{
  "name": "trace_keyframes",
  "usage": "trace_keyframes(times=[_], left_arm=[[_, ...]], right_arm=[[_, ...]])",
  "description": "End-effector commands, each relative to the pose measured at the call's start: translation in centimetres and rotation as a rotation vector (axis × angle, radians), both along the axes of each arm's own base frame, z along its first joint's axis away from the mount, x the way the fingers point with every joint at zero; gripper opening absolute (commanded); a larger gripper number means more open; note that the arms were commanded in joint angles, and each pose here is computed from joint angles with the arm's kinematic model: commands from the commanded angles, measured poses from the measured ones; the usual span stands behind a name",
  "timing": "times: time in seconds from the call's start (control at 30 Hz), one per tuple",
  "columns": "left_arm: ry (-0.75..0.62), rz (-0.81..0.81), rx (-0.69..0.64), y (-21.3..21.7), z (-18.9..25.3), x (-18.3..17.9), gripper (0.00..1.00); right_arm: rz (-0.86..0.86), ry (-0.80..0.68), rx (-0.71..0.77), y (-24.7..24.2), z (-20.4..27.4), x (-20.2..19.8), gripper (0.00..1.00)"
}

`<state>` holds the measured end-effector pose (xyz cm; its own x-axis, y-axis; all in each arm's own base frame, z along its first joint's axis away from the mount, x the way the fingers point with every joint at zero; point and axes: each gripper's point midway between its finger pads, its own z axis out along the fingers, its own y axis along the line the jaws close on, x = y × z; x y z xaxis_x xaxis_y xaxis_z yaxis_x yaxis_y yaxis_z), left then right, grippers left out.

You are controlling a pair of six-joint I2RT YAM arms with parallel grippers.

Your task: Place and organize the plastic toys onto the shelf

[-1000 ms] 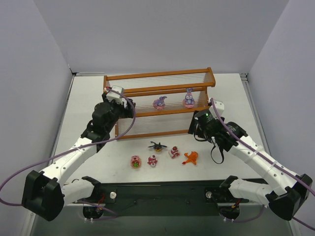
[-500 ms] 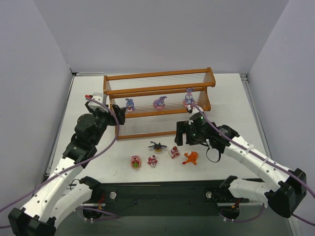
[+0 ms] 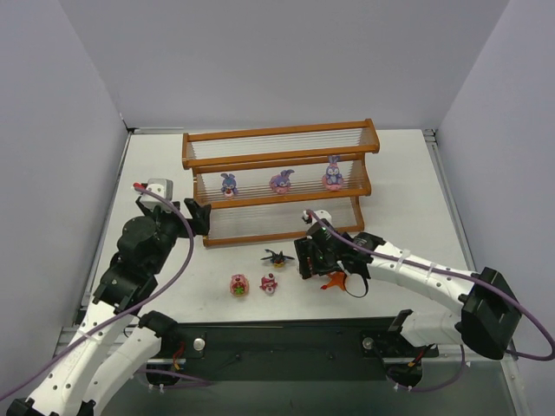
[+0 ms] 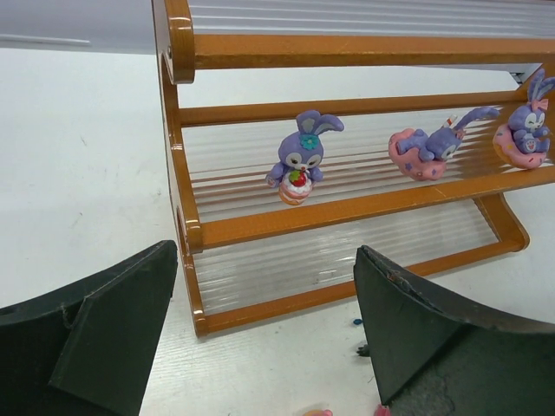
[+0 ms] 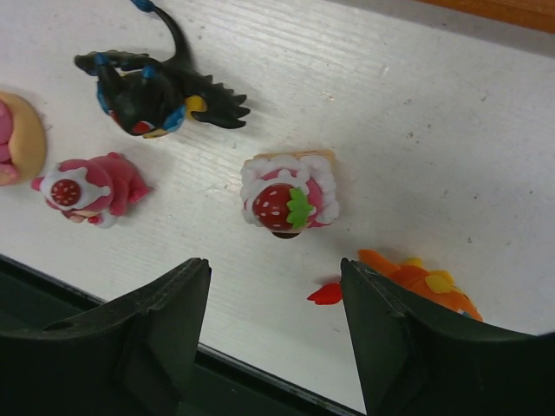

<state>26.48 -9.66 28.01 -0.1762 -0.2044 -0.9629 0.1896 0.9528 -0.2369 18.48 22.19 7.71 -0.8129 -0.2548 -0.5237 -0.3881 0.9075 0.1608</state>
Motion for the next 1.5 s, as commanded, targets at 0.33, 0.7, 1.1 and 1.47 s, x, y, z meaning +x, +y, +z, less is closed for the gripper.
trace_keyframes(times=[0.33, 0.7, 1.1, 1.47], left_arm=[[-0.007, -0.004, -0.012, 0.3, 1.0, -0.9, 0.93], [-0.010, -0.005, -0.003, 0.4, 1.3, -1.0, 0.93], [-0.006, -0.003, -0.008, 0.4, 1.1, -1.0, 0.93], [-0.004, -0.010, -0.011, 0.2, 1.4, -0.9, 0.93]], right_arm=[[-0.003, -0.145, -0.003, 0.6, -2.7, 3.0, 0.51], [-0.061, -0.178, -0.018, 0.1, -3.3, 3.9, 0.22], [-0.236, -0.357, -0.017, -3.2, 2.9, 5.9, 0.00], [-0.458, -0.425, -0.075, -6.0, 4.2, 10.9, 0.00]])
